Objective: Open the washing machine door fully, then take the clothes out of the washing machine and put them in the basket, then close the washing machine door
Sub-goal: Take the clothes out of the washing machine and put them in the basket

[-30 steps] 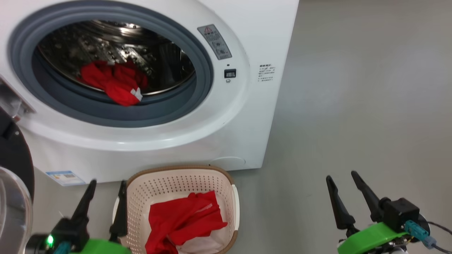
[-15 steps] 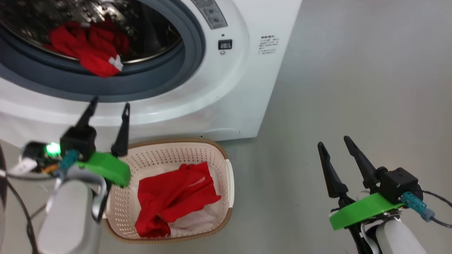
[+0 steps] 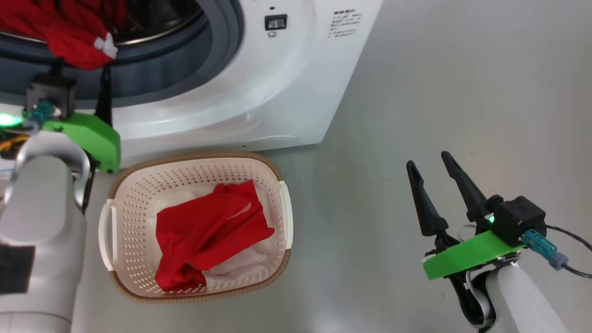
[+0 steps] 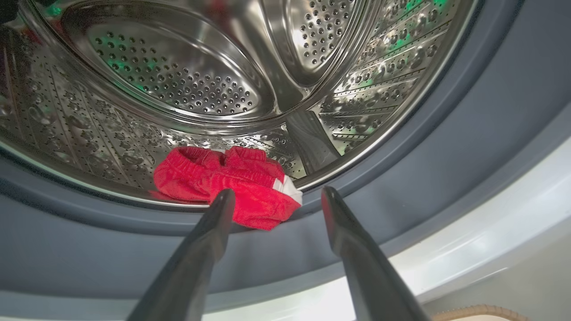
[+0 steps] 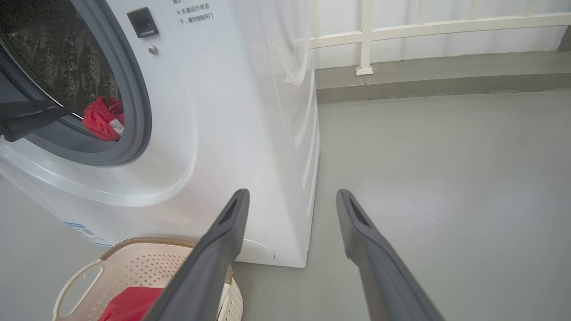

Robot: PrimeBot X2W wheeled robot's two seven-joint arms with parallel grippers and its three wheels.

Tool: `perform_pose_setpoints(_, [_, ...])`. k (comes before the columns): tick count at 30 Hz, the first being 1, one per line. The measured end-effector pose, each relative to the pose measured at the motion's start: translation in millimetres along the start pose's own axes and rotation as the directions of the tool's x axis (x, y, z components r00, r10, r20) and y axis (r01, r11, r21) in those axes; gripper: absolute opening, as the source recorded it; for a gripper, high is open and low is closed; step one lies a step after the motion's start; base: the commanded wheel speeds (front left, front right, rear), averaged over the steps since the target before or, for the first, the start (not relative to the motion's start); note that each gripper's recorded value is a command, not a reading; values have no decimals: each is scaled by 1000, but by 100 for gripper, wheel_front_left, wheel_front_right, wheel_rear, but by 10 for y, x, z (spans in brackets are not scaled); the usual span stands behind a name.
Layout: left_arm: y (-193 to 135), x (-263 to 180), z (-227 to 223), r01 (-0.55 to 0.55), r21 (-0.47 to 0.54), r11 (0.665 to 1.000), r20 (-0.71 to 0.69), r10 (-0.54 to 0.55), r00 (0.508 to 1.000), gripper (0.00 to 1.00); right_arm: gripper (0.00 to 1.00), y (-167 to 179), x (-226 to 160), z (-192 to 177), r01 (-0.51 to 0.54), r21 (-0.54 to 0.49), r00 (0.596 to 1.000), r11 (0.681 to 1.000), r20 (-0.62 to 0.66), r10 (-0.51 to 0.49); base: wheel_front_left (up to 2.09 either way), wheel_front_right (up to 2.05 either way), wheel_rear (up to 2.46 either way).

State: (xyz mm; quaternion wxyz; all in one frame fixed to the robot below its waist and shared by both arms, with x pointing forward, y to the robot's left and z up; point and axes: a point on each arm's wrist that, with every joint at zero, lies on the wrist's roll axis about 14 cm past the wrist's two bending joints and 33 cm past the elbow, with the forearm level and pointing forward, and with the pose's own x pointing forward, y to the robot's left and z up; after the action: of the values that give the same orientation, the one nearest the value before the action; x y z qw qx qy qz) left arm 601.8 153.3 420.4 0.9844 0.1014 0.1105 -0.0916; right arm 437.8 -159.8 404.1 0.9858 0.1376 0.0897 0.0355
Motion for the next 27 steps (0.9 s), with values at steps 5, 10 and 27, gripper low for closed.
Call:
perform_pose_setpoints(5, [12,154,-81,-9,30,999,-52,11,999,100,100,10,44,-39,-6,3,1000,1000,-9,6,0,0,0])
perform_pose_setpoints(10, [17,265,-141,-11,39,999,-96,15,995,100,100,-17,65,-54,-2,0,1000,1000,-13,2,0,0,0])
perform_pose_setpoints(27, [-39,528,-330,-3,81,997,-200,19,980,100,100,-139,72,-101,32,20,999,999,-24,-31,0,0,0])
